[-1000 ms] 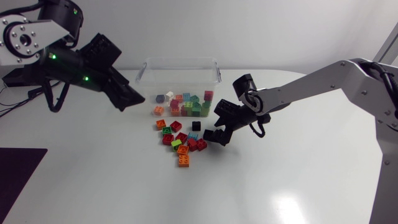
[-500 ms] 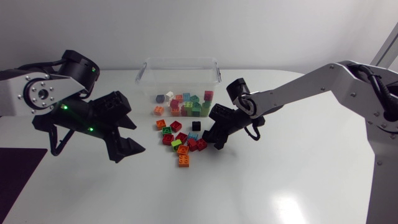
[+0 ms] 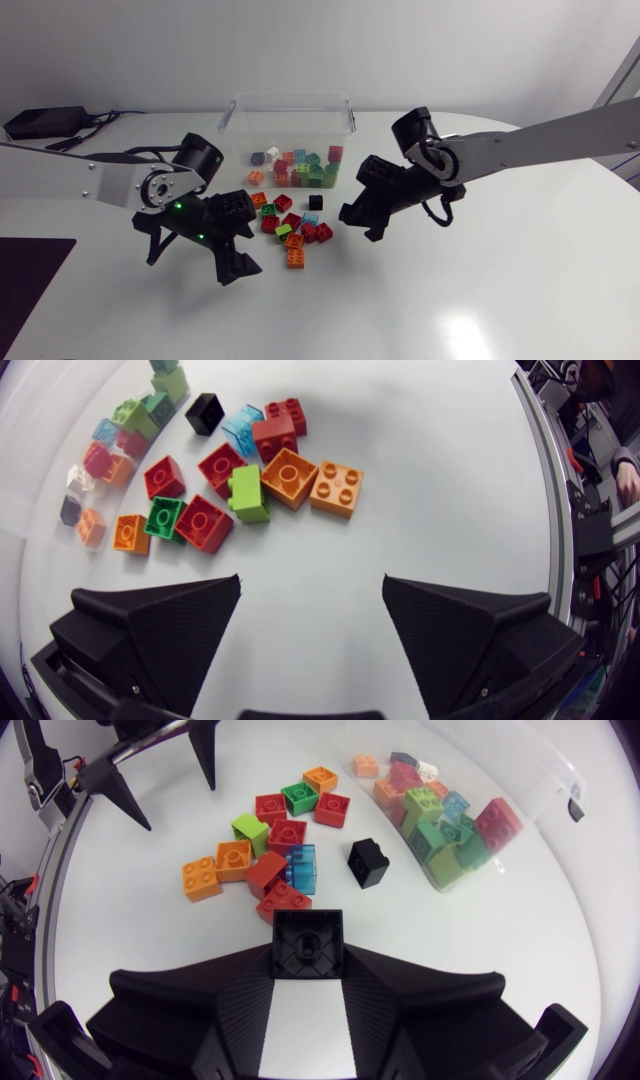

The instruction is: Place the duplo bricks in the container

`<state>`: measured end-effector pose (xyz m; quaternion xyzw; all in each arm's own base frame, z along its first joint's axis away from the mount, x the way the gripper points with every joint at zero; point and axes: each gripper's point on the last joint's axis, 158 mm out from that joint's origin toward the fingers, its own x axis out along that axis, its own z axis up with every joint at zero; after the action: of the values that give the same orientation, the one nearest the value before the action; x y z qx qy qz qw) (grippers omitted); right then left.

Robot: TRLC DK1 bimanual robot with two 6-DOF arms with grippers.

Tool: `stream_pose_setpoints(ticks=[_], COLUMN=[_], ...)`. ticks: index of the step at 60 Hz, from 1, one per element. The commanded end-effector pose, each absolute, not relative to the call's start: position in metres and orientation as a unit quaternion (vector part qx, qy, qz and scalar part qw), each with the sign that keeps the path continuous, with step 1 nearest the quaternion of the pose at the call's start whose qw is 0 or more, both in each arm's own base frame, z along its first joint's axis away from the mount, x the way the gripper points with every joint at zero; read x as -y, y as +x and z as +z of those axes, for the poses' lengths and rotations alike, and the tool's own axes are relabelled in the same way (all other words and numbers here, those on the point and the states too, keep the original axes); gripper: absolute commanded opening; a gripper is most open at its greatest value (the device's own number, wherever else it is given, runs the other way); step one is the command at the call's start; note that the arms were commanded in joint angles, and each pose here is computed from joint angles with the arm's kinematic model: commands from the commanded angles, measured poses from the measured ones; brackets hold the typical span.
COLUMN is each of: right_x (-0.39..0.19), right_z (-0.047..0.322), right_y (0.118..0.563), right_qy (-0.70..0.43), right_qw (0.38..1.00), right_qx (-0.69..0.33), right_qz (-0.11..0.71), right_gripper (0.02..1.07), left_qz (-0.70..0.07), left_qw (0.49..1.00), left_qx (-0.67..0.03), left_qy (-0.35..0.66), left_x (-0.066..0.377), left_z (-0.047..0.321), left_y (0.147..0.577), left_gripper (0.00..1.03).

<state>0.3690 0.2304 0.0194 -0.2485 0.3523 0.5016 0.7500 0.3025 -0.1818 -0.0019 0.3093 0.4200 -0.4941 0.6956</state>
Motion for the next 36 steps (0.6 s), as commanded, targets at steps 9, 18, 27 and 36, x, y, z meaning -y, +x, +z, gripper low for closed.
stream_pose_setpoints(ticks=[9,18,27,36], right_x=[-0.217,-0.214,-0.216,-0.218], right_z=[0.048,0.069,0.098,0.116], right_y=[0.347,0.339,0.334,0.329], right_qy=[-0.239,-0.238,-0.233,-0.232], right_qw=[0.757,0.761,0.771,0.774], right_qx=[-0.343,-0.335,-0.315,-0.306], right_qz=[0.502,0.502,0.502,0.504], right_gripper=[0.31,0.31,0.31,0.31], left_qz=[-0.545,-0.562,-0.572,-0.577], left_qw=[0.655,0.645,0.641,0.645], left_qx=[-0.404,-0.394,-0.385,-0.367], left_qy=[0.333,0.336,0.338,0.342], left_x=[0.205,0.218,0.229,0.242], left_z=[-0.015,-0.023,-0.034,-0.041], left_y=[0.282,0.278,0.282,0.293], left_gripper=[0.98,0.98,0.98,0.98])
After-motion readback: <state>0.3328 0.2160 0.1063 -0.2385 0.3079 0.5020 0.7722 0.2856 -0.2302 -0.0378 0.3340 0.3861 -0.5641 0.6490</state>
